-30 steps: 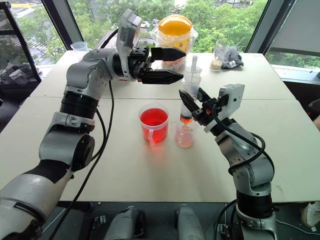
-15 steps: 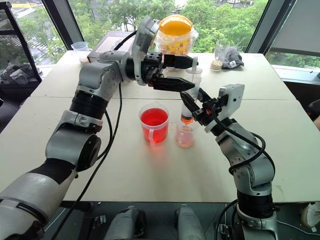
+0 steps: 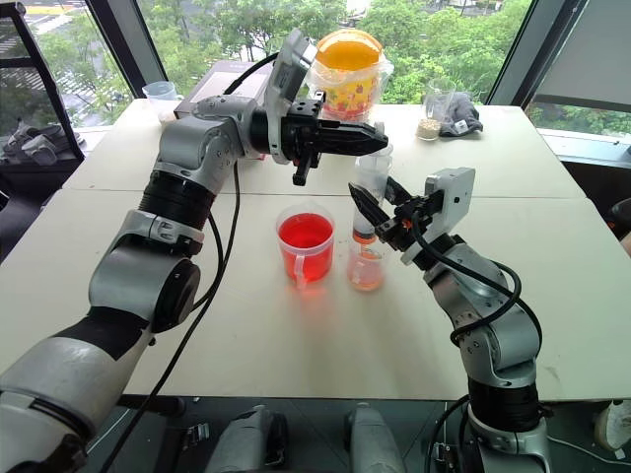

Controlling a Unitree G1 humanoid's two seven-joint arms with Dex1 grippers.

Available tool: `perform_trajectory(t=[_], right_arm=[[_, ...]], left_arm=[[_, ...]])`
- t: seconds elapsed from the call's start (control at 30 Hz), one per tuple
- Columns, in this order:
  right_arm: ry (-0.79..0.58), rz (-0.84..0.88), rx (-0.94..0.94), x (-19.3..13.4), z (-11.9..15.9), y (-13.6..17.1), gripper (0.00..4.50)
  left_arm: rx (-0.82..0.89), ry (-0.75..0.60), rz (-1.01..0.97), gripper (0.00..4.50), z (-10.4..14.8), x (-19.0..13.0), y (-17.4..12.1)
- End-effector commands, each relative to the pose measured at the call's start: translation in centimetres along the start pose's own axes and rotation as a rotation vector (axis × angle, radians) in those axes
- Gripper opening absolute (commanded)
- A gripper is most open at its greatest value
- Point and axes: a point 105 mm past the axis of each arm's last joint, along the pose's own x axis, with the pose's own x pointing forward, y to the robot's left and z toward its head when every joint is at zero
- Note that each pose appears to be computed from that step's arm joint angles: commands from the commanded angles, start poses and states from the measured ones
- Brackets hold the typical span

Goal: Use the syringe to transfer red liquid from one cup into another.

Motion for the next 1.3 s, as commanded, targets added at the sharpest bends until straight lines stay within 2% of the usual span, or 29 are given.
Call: perform_trajectory(t=[0.03,0.67,0.8,1.03,1.07,1.13,1.3], right_arm=[[-0.082,-0.002,-0.053,0.1,2.8,0.0,1.39],[-0.147,0.005,-0.06,-0.2,6.3,0.1,1.39],[-0.131,0.005,-0.058,-0.3,5.9,0.0,1.39],[-0.057,0.006,-0.04,-0.6,3.6,0.0,1.39],[-0.049,0.006,-0.036,-0.6,3.3,0.0,1.39],[-0.04,0.004,-0.03,-0.7,2.9,-0.1,1.39],[-0.024,0.002,-0.02,-0.8,2.2,-0.2,1.39]], left_arm=[[0.026,0.025,-0.056,0.04,-0.4,1.1,-0.6],[-0.022,0.068,-0.048,0.04,-3.4,1.2,-0.8],[-0.02,0.066,-0.025,0.04,-3.4,0.9,-0.6],[-0.002,0.011,0.036,0.04,-1.2,-0.3,0.4],[-0.002,0.004,0.051,0.58,-0.9,-0.5,0.6],[0.0,-0.005,0.067,1.35,-0.5,-0.9,0.8],[0.025,-0.028,0.145,3.85,0.6,-3.0,1.5]])
